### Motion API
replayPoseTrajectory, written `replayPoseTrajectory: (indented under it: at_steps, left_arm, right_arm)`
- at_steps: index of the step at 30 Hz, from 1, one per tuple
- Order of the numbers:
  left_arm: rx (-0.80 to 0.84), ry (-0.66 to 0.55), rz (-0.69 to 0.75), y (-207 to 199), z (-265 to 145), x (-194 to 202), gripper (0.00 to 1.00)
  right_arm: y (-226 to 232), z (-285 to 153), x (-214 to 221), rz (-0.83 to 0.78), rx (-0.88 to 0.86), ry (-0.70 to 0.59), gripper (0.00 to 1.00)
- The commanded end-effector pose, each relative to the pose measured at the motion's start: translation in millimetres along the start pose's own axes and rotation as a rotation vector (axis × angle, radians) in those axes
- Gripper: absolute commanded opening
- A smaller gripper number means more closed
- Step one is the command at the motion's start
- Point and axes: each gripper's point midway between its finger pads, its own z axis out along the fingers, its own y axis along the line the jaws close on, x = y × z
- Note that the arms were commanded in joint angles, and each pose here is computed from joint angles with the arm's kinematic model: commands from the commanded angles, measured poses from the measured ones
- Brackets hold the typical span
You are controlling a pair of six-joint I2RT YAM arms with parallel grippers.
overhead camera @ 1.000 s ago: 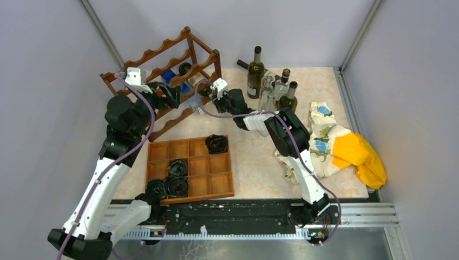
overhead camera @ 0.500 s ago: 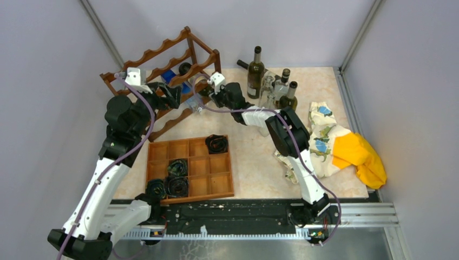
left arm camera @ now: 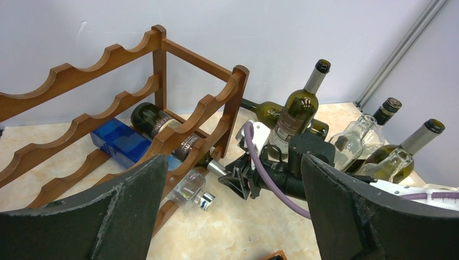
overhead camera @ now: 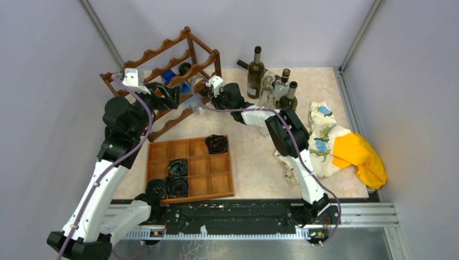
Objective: Put the wine bottle on the wine rack
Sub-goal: Place the wine bottle in the wine rack.
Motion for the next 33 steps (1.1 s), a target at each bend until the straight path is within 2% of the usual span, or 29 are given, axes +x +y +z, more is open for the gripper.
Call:
replayPoseTrajectory:
  at_steps: [1, 11, 16, 20, 33]
  left_arm:
    - [0.004, -0.015, -0.008, 0, -2, -4, 0.98]
    - [0.005, -0.016, -0.029, -1, -6, -3, 0.98]
    - [0.000, -0.021, -0.041, 0, -8, -4, 0.98]
    - [0.004, -0.020, -0.048, -1, -6, -2, 0.98]
    - [0.013, -0.024, -0.066, -3, -5, -3, 0.98]
  right_arm:
    - [4, -8, -15, -0.030, -0.026, 0.007, 0.37]
    - [-5, 5, 4, -0.048, -0.013, 0.104, 0.36]
    - [-9, 3, 5, -0.060, -0.004, 0.105, 0.42]
    - [-11, 2, 7, -0.075, -0.001, 0.107, 0.44]
    - [-18, 5, 28, -0.100, 0.000, 0.156, 0.37]
